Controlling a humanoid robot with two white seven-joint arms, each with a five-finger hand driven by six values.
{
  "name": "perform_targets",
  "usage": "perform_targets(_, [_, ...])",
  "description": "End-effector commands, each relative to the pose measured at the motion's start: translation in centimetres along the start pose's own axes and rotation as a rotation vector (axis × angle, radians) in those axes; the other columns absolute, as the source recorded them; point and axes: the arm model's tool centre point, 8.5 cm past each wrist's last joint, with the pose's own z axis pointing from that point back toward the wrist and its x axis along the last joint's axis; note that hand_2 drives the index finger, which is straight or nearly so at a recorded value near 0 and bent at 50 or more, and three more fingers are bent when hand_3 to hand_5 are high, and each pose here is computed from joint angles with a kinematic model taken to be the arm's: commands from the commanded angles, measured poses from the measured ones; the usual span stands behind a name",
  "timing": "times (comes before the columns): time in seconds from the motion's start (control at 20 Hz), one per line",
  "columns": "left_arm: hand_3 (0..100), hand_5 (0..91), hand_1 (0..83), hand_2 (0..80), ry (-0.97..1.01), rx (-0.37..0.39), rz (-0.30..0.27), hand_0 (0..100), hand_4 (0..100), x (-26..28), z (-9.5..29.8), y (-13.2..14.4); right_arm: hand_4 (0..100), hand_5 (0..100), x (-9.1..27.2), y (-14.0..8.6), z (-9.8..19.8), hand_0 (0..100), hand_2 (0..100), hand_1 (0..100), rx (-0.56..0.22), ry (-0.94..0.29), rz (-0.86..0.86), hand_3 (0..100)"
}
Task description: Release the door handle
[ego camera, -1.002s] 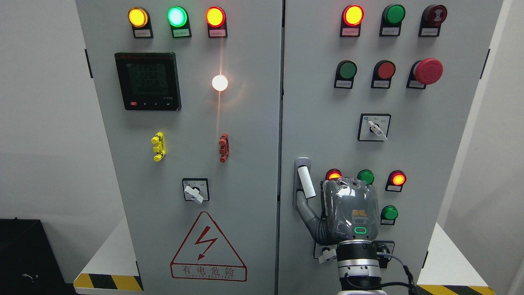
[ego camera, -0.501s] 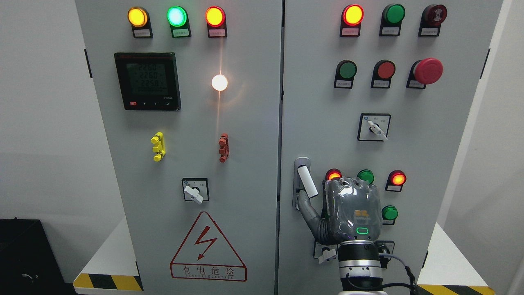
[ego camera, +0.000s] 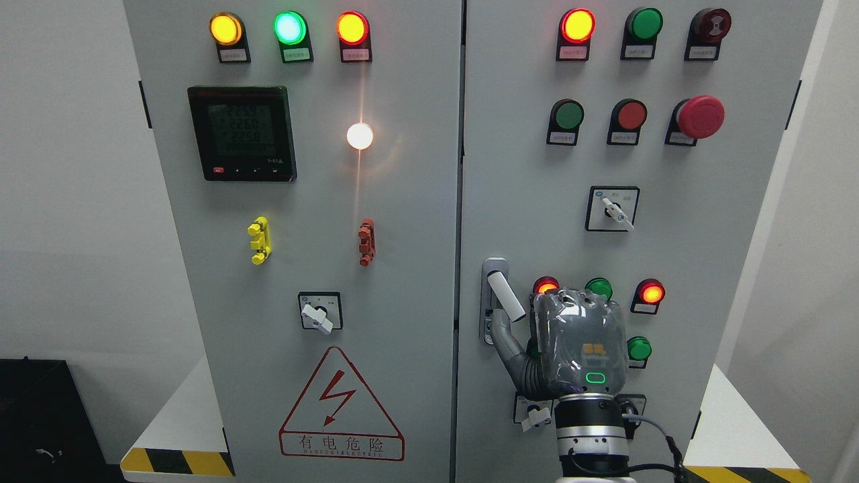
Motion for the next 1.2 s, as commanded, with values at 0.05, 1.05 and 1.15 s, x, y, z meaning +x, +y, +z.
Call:
perform_targets(0.05, [0, 0.0, 55.6, 0.0, 0.016, 0.0, 0.002, 12, 0, -1.07, 0.1, -0.02, 100, 100, -0.01, 0.05, 0.05, 54, 100, 37, 0.007, -0.001, 0.001, 100])
perform_targets(1.05, [0, 0.0, 55.6, 0.0, 0.018, 0.0, 0.001, 12, 0, -1.13, 0.11, -0.01, 100, 100, -0.48, -0.14, -0.05, 54, 100, 38, -0.002, 0.015, 0.011, 100])
perform_targets(1.15, [0, 0.0, 55.6, 0.0, 0.016, 0.0, 0.001, 12, 0, -1.07, 0.1, -0.02, 100, 100, -0.48, -0.15, -0.05, 54, 100, 38, -0.004, 0.015, 0.011, 100])
